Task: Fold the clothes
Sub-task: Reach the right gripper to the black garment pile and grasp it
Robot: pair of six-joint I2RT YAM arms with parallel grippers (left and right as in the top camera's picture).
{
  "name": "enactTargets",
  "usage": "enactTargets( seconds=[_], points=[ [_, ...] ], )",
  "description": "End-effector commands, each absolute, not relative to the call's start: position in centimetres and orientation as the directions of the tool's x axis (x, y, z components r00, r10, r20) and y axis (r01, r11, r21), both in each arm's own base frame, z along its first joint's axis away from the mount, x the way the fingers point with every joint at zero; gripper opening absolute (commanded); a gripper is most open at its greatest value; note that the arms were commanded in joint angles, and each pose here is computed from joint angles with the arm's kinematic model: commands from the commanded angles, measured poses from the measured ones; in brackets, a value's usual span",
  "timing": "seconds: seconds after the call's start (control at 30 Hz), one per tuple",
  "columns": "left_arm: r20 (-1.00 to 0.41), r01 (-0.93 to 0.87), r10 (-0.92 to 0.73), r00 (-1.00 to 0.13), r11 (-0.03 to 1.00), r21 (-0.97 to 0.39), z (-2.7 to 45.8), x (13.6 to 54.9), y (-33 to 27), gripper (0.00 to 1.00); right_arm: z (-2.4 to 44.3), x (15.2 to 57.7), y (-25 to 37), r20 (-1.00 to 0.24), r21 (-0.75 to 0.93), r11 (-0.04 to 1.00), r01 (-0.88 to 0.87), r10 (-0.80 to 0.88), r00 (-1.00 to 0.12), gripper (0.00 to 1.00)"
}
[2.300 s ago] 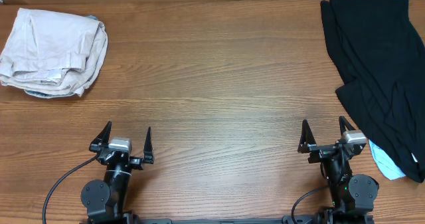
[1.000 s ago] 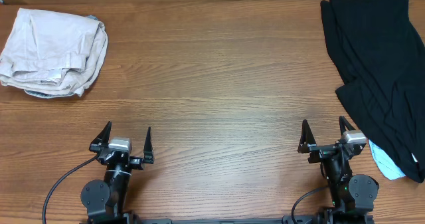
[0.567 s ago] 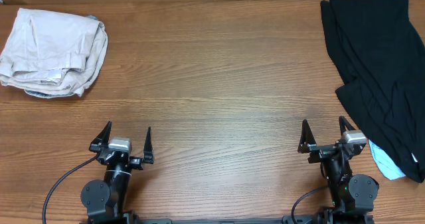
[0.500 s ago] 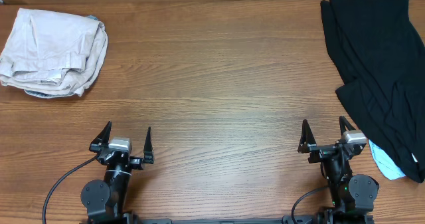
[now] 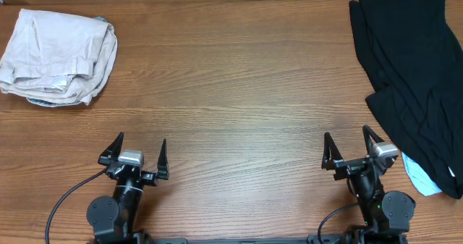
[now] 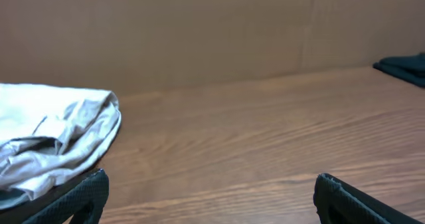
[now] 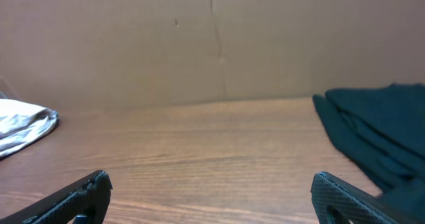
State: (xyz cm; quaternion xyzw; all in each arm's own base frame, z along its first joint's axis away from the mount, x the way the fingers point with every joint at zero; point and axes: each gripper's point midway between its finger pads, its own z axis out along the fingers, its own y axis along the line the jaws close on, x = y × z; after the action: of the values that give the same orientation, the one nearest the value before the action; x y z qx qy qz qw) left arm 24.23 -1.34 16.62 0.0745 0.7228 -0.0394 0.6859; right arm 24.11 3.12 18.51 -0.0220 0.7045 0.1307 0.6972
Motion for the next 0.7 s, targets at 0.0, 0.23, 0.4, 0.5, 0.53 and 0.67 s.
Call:
enactTargets(
  seconds=[0.0, 0.23, 0.4, 0.5, 0.53, 0.67],
  points=[
    [-0.998, 0.188, 0.038, 0.051, 0.981, 0.047, 22.9, 23.1, -2.1, 1.0, 25.0, 22.8, 3.0, -0.983, 0.148, 0.964, -0.221, 0.168, 0.076, 1.0],
    [-0.999, 0.192, 0.024, -0.026, 0.981, 0.018, 27.4, 24.0, -2.0, 1.0, 30.9, 23.2, 2.9, -0.986, 0.166, 0.965, -0.202, 0.168, -0.008, 1.0],
    [-0.983, 0.208, -0.005, -0.181, 0.977, -0.043, 29.0, 26.1, -1.9, 1.0, 32.8, 25.2, 2.7, -0.966, 0.212, 0.964, -0.162, 0.182, -0.182, 1.0],
    [-0.957, 0.201, -0.025, -0.29, 0.976, -0.086, 29.9, 27.6, -1.6, 1.0, 33.2, 26.9, 2.5, -0.927, 0.245, 0.961, -0.129, 0.193, -0.32, 1.0],
    [-0.946, 0.198, -0.031, -0.324, 0.975, -0.1, 30.0, 28.1, -1.5, 1.0, 33.1, 27.4, 2.5, -0.91, 0.255, 0.96, -0.117, 0.197, -0.364, 1.0],
    [-0.887, 0.172, -0.056, -0.458, 0.974, -0.15, 29.8, 30.6, -0.9, 1.0, 32.7, 29.8, 2.3, -0.821, 0.287, 0.956, -0.065, 0.21, -0.531, 1.0]
  ],
)
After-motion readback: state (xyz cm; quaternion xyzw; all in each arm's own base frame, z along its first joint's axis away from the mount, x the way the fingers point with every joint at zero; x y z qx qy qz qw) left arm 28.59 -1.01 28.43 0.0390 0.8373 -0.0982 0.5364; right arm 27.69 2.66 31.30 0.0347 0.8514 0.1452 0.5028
